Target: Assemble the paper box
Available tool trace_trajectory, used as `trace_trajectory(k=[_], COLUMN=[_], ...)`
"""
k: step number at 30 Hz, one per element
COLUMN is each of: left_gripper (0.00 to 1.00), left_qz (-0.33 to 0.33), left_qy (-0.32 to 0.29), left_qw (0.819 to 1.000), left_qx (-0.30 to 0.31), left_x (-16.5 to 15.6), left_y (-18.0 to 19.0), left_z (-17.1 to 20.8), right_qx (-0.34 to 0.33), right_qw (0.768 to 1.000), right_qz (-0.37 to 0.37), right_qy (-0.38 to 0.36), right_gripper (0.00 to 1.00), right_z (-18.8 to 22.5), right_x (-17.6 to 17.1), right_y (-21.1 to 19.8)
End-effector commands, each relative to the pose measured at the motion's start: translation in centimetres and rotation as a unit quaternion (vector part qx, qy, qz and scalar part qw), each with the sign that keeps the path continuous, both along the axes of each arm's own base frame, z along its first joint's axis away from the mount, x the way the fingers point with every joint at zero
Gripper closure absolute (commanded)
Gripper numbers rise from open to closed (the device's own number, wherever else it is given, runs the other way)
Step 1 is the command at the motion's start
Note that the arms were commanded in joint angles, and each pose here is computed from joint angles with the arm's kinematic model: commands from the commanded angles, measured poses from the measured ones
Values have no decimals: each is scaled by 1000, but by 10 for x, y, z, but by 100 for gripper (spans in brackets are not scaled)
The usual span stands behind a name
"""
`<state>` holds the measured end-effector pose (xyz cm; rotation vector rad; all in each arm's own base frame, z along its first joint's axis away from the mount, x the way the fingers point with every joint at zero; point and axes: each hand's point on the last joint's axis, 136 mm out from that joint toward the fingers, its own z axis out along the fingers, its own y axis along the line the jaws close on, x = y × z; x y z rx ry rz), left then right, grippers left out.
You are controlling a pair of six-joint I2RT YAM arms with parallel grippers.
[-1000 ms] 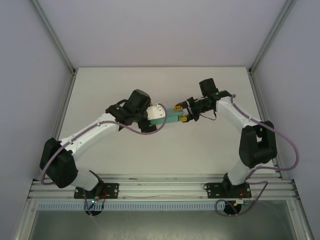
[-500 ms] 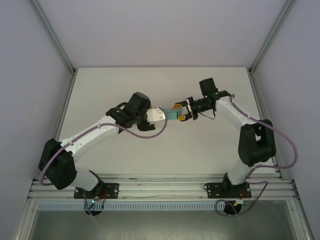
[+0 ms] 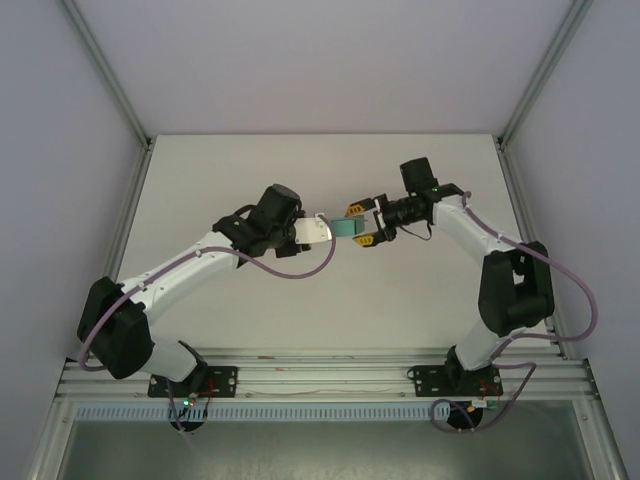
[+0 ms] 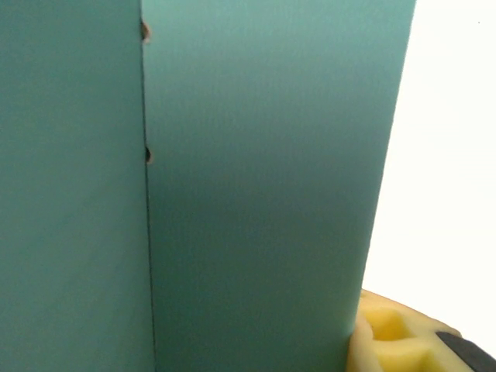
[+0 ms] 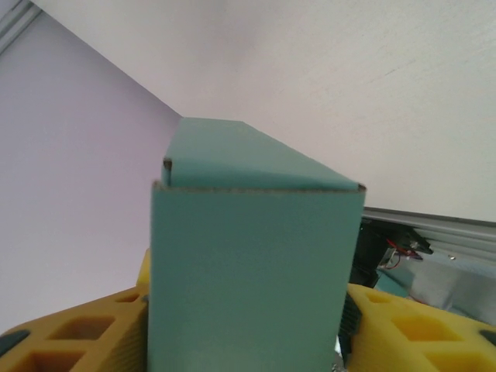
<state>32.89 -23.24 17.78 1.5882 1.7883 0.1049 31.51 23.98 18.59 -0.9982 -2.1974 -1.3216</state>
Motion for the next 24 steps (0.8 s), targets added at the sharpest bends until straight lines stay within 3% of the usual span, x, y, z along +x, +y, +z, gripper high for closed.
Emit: trace_trajectory(k=[1, 2, 5, 6, 9, 10, 13, 18, 22, 24], left_gripper=[65, 65, 66, 66, 66, 66, 67, 67, 67, 67], left_qz=[5, 7, 6, 3, 16, 16, 14, 46, 56, 60], left_qy=[-7, -1, 33, 53, 104, 123, 181, 263, 309, 321], left_qw=[1000, 1000, 999, 998, 994, 992, 983, 964, 949, 945], left_qx=[-4, 1, 12, 17, 19, 18, 18, 14, 31, 37], left_x=[1, 0, -9, -15, -26, -31, -43, -53, -61, -58], left_y=[3, 4, 7, 8, 11, 10, 8, 4, 5, 4], left_z=[15, 12, 1, -5, -18, -22, -35, -53, -68, -73], right_qx=[-11, -25, -109, -163, -363, -398, -428, -485, -450, -398], right_qw=[999, 998, 987, 974, 895, 872, 812, 689, 592, 546], right_qz=[-4, -10, -38, -45, -19, -13, 36, 85, 119, 186], right_qy=[-41, -52, -111, -149, -259, -284, -395, -532, -658, -714], right_gripper=[28, 26, 0, 0, 0, 0, 0, 0, 0, 0], right_z=[10, 9, 4, 6, 23, 30, 47, 67, 80, 74], right_x=[-3, -1, 11, 16, 23, 24, 26, 29, 20, 4], right_y=[-6, -12, -51, -71, -129, -141, -149, -163, -142, -119])
